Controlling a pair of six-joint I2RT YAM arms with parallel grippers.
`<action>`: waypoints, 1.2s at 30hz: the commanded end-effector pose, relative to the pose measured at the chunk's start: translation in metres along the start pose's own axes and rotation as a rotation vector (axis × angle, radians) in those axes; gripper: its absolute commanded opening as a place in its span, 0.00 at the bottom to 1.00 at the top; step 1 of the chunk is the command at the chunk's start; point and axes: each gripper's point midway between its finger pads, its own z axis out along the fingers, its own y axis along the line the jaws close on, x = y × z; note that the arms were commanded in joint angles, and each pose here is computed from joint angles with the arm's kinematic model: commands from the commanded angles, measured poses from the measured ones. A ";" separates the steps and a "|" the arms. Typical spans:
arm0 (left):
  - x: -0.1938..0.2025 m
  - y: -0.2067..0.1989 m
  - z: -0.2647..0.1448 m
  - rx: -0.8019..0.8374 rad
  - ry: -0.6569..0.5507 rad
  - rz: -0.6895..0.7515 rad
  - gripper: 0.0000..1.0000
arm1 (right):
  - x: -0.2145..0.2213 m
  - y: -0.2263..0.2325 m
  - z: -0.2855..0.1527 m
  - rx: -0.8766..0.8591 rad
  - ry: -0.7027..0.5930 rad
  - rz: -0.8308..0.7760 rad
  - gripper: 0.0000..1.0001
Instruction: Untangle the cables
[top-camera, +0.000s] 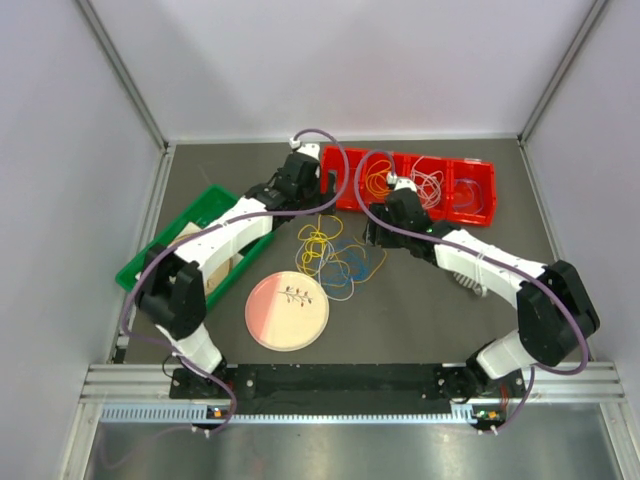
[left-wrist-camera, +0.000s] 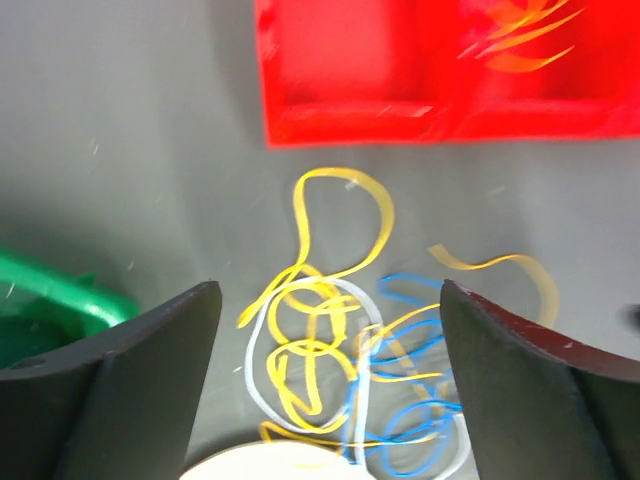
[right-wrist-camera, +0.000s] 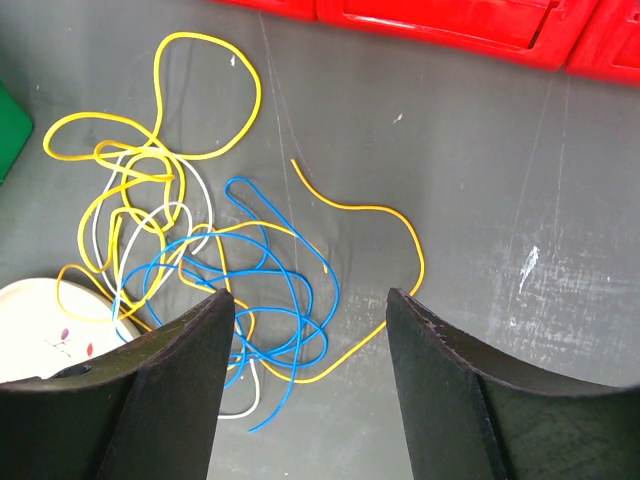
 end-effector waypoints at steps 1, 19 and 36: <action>0.016 0.021 0.010 -0.102 0.048 0.056 0.99 | -0.018 0.008 -0.005 -0.020 -0.071 0.012 0.62; 0.090 0.016 0.076 -0.045 0.288 0.037 0.73 | -0.016 0.005 -0.004 -0.010 -0.061 0.002 0.62; -0.043 -0.021 -0.023 0.137 -0.051 -0.032 0.00 | -0.014 0.011 -0.006 -0.042 -0.049 0.019 0.62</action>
